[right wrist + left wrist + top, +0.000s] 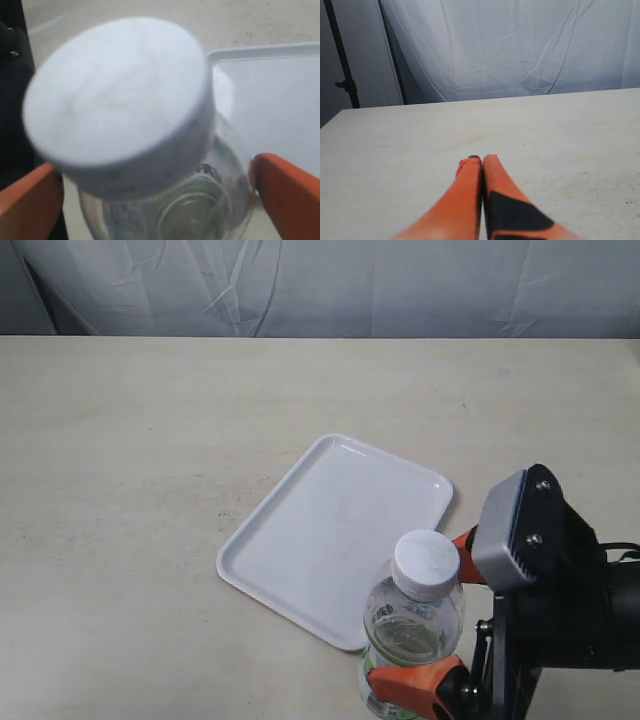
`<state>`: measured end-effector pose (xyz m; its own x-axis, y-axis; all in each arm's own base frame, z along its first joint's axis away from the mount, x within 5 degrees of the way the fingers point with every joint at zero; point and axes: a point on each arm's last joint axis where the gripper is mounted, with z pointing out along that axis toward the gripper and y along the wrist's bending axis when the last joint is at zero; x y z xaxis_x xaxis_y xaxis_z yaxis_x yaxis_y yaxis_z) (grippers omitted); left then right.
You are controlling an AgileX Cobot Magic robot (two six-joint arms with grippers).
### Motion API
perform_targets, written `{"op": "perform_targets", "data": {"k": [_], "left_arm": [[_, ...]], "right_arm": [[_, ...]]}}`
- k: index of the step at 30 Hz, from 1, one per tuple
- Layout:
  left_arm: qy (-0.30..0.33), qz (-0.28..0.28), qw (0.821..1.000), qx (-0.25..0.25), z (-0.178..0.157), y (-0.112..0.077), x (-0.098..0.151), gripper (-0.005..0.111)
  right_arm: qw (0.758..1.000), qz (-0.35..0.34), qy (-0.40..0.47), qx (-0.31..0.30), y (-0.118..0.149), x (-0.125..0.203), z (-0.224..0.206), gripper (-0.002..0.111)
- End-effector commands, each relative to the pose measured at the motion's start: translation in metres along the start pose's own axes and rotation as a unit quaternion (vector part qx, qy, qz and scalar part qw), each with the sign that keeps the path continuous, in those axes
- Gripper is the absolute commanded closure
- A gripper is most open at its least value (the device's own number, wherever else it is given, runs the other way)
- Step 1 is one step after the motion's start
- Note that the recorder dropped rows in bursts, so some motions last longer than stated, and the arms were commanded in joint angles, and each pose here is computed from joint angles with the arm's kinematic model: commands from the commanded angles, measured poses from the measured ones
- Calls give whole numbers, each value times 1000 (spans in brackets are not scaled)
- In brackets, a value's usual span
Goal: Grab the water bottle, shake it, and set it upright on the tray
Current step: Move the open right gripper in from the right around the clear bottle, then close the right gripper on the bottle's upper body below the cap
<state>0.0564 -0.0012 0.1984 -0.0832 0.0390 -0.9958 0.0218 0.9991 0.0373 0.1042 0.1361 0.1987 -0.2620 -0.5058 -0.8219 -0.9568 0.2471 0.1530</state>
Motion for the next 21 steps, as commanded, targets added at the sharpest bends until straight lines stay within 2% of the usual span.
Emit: {"op": "perform_targets", "data": {"k": [1,7,14,21], "left_arm": [[-7,-1,1000,3,0,0,0,105],[-7,-1,1000,3,0,0,0,105],[-7,-1,1000,3,0,0,0,105],[-7,-1,1000,3,0,0,0,105]], "right_arm": [[1000,-12,6,26,1,-1,5,4],[998,-9,6,54,0,-2,8,4],[999,-8,0,32,4,-3,8,4],[999,2,-1,52,0,-3,8,4]]}}
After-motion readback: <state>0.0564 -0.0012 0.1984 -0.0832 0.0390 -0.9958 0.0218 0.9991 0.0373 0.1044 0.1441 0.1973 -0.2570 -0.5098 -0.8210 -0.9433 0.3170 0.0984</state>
